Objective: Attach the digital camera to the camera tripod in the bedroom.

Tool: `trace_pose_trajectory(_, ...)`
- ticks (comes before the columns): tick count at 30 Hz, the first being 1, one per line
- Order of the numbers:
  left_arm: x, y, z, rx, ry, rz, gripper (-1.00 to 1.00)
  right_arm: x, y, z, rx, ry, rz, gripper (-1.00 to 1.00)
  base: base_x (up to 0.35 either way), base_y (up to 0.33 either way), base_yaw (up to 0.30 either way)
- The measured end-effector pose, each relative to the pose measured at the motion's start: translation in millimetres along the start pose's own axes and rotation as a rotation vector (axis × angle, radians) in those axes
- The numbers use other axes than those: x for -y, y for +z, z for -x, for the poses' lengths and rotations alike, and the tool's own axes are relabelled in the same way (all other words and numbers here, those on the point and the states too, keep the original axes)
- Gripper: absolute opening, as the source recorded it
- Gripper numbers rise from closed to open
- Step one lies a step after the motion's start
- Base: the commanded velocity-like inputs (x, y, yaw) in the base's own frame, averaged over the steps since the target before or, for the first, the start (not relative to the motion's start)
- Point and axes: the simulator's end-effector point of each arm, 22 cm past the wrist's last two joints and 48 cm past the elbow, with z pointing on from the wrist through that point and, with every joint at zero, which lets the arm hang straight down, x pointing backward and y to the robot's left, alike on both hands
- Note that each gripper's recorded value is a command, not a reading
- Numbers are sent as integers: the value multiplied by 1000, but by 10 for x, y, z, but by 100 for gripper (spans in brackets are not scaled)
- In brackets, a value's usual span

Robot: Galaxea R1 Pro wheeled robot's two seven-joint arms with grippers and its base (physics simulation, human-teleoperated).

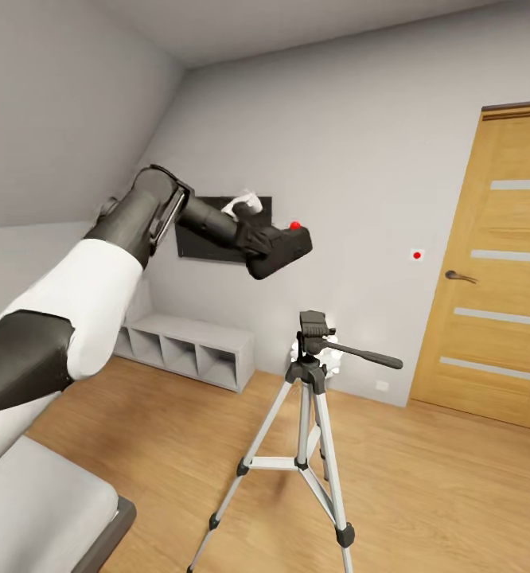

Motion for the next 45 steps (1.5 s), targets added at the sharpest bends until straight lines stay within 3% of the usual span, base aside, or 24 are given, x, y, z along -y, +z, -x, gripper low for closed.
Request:
trace_pose_trajectory(2,93,253,-246,-101,9,-18,-100,0,0,-1,0,0,0,100,0,0,0)
trace_pose_trajectory(4,174,330,-309,-125,14,-41,-100,0,0,0,0,0,0,100,0,0,0)
trace_pose_trajectory(9,396,415,-390,-154,15,-124,-100,0,0,0,0,0,0,100,0,0,0)
trace_pose_trajectory(14,684,373,-384,-155,14,-247,-100,0,0,1,0,0,0,100,0,0,0)
trace_pose_trajectory(16,734,355,-371,-154,21,-263,-100,0,0,1,0,0,0,100,0,0,0)
trace_pose_trajectory(21,794,310,-289,-135,56,-261,-100,0,0,3,1,0,0,100,0,0,0)
trace_pose_trajectory(26,721,203,-231,-104,50,-254,-100,0,0,8,4,0,0,100,0,0,0)
trace_pose_trajectory(32,684,-258,133,54,90,-250,-100,0,-1,15,7,0,0,100,0,0,0)
trace_pose_trajectory(34,687,-296,164,67,97,-248,-100,0,0,16,7,1,0,100,0,0,0)
trace_pose_trajectory(42,679,-292,137,75,97,-251,-100,0,0,17,8,1,0,100,0,0,0)
trace_pose_trajectory(45,615,-141,-71,53,59,-268,-100,0,-1,16,8,1,0,100,0,0,0)
